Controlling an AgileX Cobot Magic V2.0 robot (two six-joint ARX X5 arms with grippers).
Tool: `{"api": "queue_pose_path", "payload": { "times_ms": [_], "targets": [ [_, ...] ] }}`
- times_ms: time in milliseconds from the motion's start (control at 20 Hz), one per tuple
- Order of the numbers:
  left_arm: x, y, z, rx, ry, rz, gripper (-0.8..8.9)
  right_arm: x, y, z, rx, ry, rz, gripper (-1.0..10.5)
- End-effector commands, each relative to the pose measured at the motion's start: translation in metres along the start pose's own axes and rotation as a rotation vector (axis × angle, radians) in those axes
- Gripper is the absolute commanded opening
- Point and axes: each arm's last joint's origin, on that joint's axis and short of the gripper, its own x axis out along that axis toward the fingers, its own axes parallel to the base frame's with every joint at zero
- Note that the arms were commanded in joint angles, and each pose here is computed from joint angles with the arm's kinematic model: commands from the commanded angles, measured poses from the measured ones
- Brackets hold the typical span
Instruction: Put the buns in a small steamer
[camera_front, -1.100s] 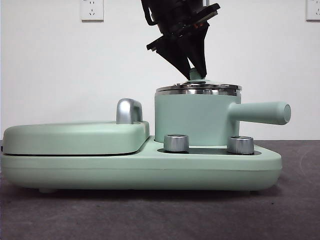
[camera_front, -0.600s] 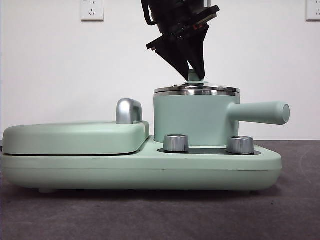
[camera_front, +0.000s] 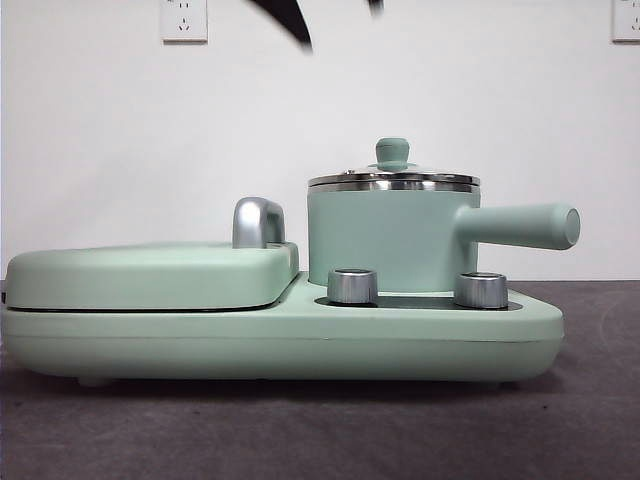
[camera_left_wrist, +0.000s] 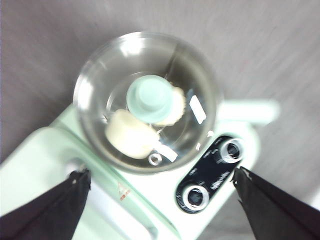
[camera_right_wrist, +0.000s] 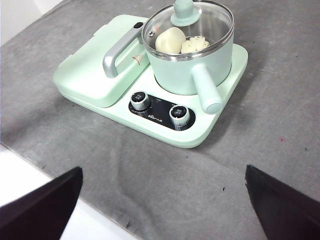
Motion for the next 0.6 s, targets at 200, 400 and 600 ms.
{"api": "queue_pose_path", "payload": {
  "times_ms": [200, 400, 600],
  "targets": [
    [-0.092, -0.018, -0.05, -0.055, -0.073, -0.001, 4.66, -0.002, 0.005, 0.01, -0.008, -0.083, 0.108, 5.2],
    [-0.117, -0.025, -0.097, -0.086, -0.06, -0.002, 4.66, -0.003, 0.008, 0.015, -0.026, -0.132, 0.175, 5.2],
    [-0.123, -0.029, -0.142, -0.156, -0.136, -0.005, 4.66, -0.004, 0.009, 0.019, -0.057, -0.168, 0.204, 5.2]
  ]
}}
